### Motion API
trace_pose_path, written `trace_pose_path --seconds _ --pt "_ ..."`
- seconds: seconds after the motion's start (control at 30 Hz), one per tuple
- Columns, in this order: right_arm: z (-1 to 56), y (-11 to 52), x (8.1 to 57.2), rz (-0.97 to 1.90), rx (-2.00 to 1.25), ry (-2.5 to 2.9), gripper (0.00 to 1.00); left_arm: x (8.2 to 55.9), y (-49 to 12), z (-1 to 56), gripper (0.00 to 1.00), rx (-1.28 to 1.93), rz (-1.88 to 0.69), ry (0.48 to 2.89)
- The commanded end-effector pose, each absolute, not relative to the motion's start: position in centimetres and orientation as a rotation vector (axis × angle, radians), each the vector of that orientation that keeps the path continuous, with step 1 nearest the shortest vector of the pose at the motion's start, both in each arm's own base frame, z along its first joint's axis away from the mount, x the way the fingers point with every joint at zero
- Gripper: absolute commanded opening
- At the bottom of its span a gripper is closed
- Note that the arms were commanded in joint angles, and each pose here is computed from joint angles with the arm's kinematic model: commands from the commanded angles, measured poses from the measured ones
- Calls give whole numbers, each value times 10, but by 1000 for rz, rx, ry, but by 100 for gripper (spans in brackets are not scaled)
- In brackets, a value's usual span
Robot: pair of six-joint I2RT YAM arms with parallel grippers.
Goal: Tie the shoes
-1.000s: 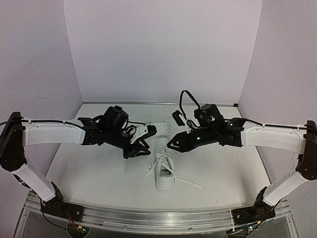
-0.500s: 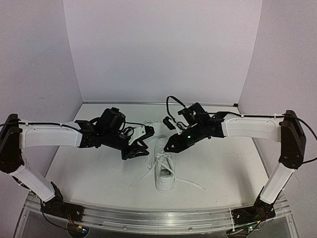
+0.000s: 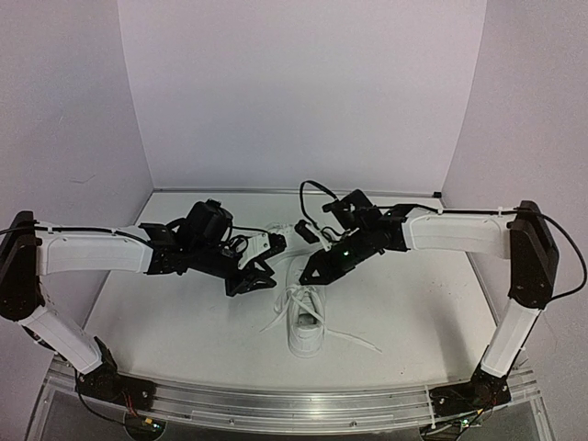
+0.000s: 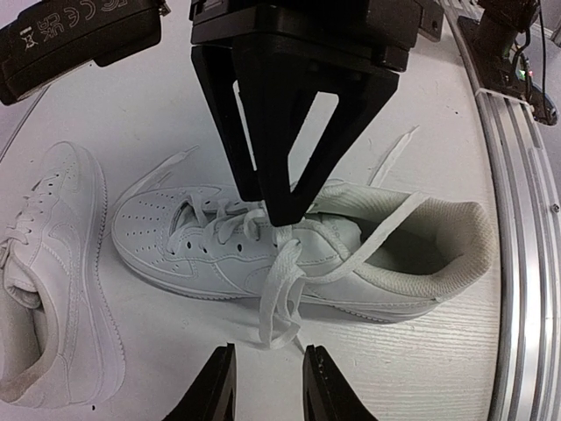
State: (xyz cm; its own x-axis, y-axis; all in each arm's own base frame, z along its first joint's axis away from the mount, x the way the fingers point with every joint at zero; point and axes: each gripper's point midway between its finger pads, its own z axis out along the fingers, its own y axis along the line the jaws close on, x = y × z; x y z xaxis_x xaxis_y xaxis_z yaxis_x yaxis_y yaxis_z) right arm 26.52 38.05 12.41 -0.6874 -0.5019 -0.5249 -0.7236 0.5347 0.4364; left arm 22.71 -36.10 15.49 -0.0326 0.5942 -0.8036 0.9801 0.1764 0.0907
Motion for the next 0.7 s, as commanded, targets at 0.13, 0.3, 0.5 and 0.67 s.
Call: trace_pose_path --seconds 0.13,0.3,0.5,0.67 --pt "125 386 265 936 -1066 2432 23 232 -365 171 28 1482 -645 1655" --pt "124 387 263 943 -1082 2435 20 232 -365 172 28 1481 -644 1656" --pt "125 385 259 944 -1107 2435 19 233 -366 170 28 1481 -643 1664" --pt "129 384 258 934 -1113 2428 8 233 -366 170 28 1477 -646 1666"
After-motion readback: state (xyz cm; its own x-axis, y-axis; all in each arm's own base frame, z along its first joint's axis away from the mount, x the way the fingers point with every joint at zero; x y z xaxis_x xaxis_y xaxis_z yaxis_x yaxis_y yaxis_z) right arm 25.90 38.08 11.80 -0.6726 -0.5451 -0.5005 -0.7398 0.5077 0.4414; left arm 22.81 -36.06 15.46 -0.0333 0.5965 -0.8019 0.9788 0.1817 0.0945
